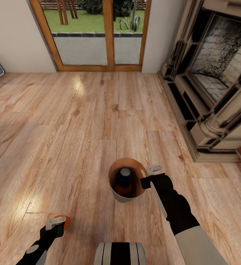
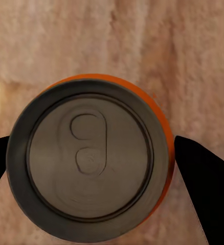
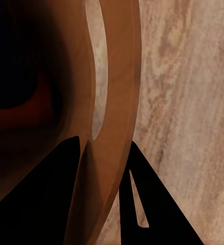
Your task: Put the three can of soda from the living room inside the tash can in the kitchen.
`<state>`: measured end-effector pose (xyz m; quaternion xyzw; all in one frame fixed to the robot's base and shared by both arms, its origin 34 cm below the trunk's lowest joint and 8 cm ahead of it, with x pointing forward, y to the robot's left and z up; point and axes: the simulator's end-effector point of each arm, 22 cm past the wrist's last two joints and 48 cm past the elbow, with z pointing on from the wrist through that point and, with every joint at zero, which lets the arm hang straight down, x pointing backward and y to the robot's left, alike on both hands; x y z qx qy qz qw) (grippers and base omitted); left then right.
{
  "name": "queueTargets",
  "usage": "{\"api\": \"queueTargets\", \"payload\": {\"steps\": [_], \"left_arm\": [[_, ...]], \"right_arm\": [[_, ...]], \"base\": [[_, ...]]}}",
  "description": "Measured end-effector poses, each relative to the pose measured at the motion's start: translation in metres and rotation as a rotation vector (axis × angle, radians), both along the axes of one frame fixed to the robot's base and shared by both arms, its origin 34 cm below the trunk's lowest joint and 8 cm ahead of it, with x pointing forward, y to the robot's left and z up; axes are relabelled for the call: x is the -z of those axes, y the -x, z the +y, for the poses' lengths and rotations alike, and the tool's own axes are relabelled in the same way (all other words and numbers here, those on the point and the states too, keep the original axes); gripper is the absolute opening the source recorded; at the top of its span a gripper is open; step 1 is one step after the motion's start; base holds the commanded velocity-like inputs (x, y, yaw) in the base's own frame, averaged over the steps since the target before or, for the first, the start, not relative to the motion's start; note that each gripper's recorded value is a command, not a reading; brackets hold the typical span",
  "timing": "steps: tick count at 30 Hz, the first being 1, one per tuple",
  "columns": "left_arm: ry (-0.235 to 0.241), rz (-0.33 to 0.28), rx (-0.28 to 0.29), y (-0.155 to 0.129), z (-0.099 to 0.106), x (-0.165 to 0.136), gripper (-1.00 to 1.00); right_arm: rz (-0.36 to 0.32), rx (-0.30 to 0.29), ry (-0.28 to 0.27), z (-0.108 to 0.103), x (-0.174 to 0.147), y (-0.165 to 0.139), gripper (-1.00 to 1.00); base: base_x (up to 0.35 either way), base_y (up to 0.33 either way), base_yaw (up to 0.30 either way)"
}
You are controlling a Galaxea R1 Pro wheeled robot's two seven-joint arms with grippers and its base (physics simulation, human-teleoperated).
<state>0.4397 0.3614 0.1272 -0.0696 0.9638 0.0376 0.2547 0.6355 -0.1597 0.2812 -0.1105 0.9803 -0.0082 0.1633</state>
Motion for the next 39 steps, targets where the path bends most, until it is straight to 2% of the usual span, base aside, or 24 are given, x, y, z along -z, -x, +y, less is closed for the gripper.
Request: {"api": "queueTargets", "payload": {"steps": [16, 39], "left_arm": [[0.000, -0.065, 0.001, -0.024, 0.000, -0.026, -1.00], [0.000, -0.063, 0.001, -0.037, 0.000, -0.077, -1.00]], "right_arm": [[-0.065, 0.000, -0.002, 0.000, -0.038, -0.013, -1.00], [-0.063, 0.000, -0.001, 0.000, -0.090, -0.027, -1.00]], "base": [[0.000, 0.000, 0.000], [0.000, 0.000, 0.000]]}}
